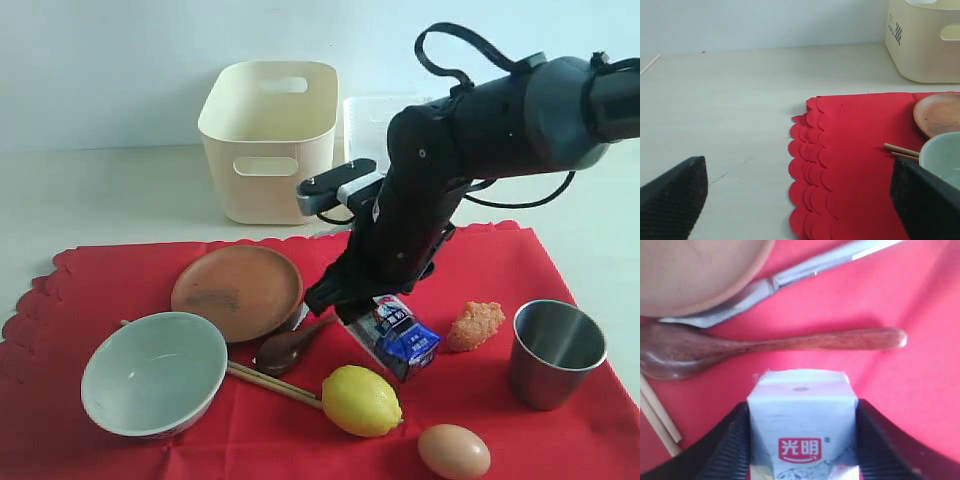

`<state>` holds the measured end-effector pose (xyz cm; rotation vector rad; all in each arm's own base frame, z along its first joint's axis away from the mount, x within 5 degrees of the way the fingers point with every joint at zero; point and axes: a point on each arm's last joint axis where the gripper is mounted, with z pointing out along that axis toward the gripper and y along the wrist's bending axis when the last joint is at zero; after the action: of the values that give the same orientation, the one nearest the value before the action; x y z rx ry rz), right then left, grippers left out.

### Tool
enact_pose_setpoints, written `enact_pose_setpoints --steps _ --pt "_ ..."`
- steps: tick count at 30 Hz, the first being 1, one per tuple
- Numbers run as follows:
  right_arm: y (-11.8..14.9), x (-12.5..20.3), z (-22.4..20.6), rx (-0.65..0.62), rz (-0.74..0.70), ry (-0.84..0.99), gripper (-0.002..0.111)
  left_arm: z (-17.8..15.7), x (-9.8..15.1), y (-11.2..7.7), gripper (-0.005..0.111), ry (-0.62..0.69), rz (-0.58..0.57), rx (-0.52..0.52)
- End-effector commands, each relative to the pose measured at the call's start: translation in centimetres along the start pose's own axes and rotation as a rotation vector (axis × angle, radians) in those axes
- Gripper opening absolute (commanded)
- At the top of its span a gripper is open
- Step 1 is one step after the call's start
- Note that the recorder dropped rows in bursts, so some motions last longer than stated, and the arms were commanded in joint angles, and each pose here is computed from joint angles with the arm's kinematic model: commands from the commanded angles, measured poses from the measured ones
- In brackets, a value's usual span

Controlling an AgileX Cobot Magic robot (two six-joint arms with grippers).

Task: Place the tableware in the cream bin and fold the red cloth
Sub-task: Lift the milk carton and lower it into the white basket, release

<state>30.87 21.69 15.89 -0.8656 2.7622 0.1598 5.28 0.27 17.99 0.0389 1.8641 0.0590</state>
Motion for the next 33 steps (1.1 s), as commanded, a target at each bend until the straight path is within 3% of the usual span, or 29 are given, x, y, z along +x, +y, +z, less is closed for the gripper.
enact_pose_setpoints --steps 1,9,15,22,33 --pt "0.1 -0.8 -3.0 0.005 -0.011 -0.096 0.0 0.0 0.0 0.0 0.094 -0.013 0.002 -0.003" --pt "-0.1 -2.6 -9.6 0.006 -0.005 -0.28 0.0 0.0 0.0 0.0 0.094 -0.013 0.002 -0.003" --pt "-1.2 -3.1 -12.2 0.018 0.022 -0.354 0.0 0.0 0.0 0.0 0.094 -0.013 0.002 -0.003" --pt "-3.7 -3.2 -13.2 0.05 0.048 -0.393 0.0 0.0 0.0 0.0 0.094 -0.013 0.002 -0.003" --pt "-7.5 -3.4 -14.0 -0.066 0.137 -0.514 0.0 0.0 0.0 0.0 0.094 -0.013 0.002 -0.003"
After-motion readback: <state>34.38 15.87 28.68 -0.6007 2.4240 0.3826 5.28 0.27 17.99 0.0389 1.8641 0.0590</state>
